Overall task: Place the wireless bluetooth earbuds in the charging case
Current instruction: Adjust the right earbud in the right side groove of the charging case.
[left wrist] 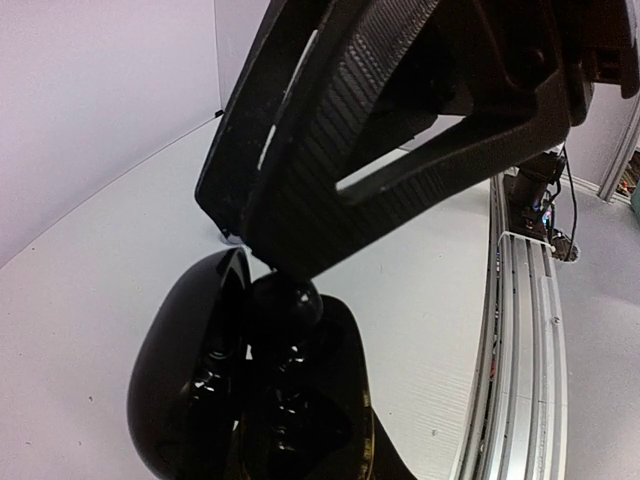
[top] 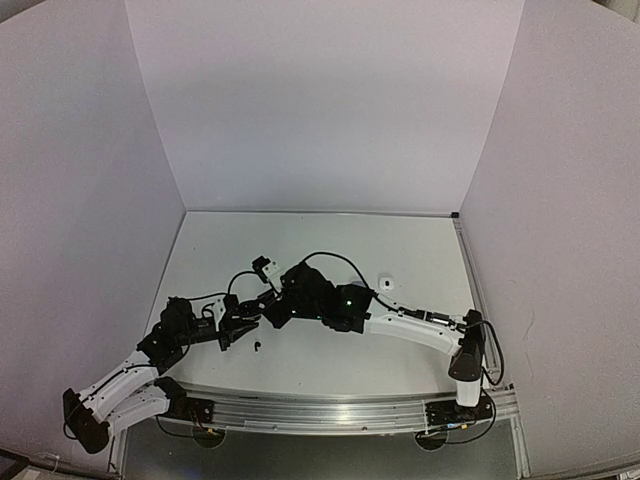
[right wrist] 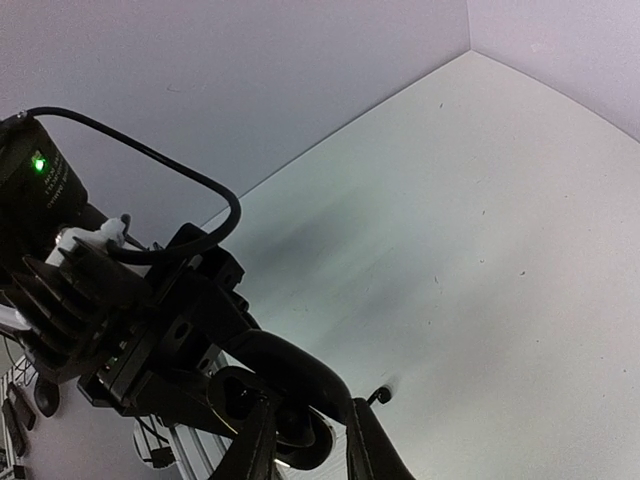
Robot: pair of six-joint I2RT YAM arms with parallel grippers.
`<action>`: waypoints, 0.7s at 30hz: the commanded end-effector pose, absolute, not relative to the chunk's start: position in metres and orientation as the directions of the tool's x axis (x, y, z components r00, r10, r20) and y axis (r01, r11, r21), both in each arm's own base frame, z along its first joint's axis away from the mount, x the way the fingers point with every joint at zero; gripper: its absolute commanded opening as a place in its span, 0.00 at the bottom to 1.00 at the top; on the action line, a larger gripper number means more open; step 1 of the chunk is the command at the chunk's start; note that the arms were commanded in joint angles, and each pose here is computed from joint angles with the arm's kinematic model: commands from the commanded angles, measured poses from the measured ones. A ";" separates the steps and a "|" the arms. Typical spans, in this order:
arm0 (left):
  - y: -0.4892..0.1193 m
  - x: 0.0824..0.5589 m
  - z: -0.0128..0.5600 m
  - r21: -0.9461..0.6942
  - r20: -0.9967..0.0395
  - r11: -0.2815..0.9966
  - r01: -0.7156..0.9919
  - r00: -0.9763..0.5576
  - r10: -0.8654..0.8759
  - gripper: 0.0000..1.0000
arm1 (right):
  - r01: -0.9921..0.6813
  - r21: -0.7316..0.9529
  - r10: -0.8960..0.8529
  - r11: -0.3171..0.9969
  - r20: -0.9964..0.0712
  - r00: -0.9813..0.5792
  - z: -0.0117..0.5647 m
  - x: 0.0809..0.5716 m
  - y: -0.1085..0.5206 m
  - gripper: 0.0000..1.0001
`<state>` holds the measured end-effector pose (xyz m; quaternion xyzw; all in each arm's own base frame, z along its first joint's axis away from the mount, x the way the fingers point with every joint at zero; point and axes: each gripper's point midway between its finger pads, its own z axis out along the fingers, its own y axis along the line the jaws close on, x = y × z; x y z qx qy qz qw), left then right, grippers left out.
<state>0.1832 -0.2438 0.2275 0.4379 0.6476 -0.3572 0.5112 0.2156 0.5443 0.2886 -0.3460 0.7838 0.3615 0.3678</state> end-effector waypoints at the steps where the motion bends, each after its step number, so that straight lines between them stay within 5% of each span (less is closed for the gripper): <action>1: -0.246 0.186 0.232 0.008 -0.980 0.362 0.932 -0.066 0.190 0.00 | -0.817 0.356 -0.235 0.454 -0.836 -0.495 0.318 0.205 0.544 0.23; 21: -0.247 0.185 0.238 0.034 -0.982 0.349 0.936 -0.034 0.187 0.00 | -0.813 0.334 -0.305 0.477 -0.805 -0.510 0.275 0.209 0.555 0.15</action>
